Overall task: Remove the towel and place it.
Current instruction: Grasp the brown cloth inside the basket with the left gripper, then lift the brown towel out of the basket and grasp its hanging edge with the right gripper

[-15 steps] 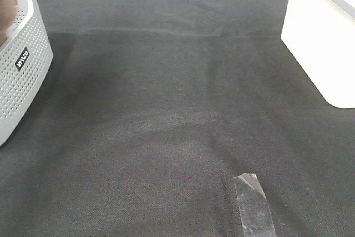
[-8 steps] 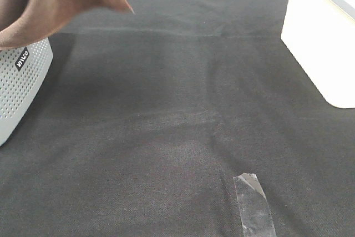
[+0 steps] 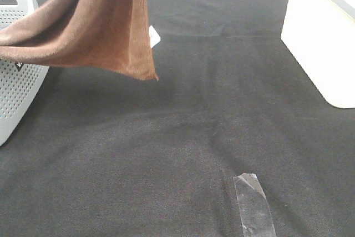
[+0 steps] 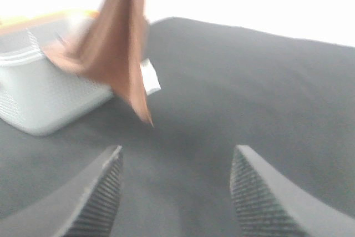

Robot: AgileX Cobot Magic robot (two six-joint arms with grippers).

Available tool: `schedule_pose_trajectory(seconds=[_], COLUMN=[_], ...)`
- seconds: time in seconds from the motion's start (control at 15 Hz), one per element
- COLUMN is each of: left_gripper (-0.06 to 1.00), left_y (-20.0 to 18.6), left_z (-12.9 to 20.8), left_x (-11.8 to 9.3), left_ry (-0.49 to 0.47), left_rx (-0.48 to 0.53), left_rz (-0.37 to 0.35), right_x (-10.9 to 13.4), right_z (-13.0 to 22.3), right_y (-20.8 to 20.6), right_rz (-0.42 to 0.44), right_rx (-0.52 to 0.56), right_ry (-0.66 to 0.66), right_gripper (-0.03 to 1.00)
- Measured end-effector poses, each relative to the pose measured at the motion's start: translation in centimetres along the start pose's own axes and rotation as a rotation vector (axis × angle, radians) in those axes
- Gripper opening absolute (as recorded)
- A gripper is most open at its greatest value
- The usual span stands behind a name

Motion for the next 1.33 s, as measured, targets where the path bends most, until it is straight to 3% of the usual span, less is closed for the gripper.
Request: schedule_pose_trajectory(seconds=[0.27,0.47,0.67,0.87,1.07,1.2,1.33], left_gripper=[0.0,0.0,0.0,0.0,0.0,0.0,0.0], left_y=[0.0,0.0,0.0,0.0,0.0,0.0,0.0], left_z=[0.1,0.4,0.6,0.6,0.5,0.5,0.5], left_x=[-0.3,-0.4,-0.4,-0.4,-0.5,-0.5,-0.5], left_ry=[-0.004,-0.006,0.014,0.017,0.015,0.015,0.015], left_rx=[0.008,0.031,0.042,0.042,0.041,0.041,0.041], left_rz=[0.022,0.031,0.034,0.034,0.035,0.036,0.036], right_x=[-0.4,-0.6,-1.9,-3.1,-3.3,-1.6,-0.5], right_z=[-1.3,-1.5,-0.5,1.3,2.6,4.0,6.6], right_y=[3.3,6.1,8.9,11.3,13.7,16.2,18.7], right_rz=[-0.186,-0.386,-0.466,-0.492,-0.518,-0.53,-0.502], right_rx=[-0.045,-0.086,-0.054,0.017,0.014,0.052,0.176], right_ry=[-0.078,-0.115,-0.008,0.069,0.039,-0.038,-0.186], right_gripper=[0.54,0.57,0.74,0.78,0.79,0.79,0.79])
Point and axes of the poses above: a point on each arm's last joint axis where the gripper is mounted, y pointing out along that axis toward the gripper, x along the wrist's bending axis when the last joint is at zero, z = x × y, the point moved 4 cm from there along y, pointing out along that axis toward the gripper, and after that the axes turned 3 degrees about -y, right-handed, at the moved point
